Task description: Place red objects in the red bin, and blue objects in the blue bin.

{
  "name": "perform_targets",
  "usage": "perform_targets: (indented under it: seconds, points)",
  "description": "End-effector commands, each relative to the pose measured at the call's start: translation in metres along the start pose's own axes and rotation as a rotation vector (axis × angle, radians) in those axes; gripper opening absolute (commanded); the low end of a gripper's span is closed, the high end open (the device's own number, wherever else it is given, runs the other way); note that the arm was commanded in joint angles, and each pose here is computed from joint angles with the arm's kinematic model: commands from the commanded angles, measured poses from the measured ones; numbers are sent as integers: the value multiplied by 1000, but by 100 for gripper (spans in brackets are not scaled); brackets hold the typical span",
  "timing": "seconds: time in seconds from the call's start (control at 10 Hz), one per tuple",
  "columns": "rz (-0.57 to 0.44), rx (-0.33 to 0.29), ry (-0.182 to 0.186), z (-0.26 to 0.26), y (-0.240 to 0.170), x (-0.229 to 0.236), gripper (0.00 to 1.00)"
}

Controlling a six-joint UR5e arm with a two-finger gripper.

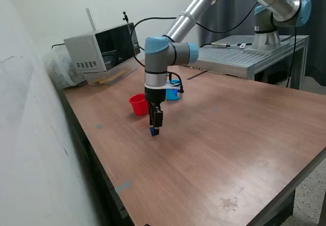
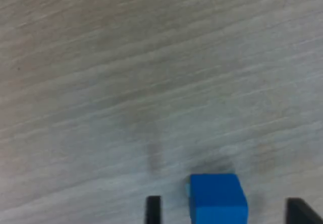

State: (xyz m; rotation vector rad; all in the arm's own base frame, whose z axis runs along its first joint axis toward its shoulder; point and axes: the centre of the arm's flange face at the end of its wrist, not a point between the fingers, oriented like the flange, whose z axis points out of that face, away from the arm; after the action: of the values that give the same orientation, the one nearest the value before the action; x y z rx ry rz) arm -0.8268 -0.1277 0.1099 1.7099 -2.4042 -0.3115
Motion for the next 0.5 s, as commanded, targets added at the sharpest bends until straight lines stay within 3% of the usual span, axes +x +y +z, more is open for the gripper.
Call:
perform_targets:
  seconds: [0.0, 0.4]
  points:
    - [-1, 10, -3, 8, -3, 0, 0]
    - [3, -24, 5, -20, 10, -7, 0]
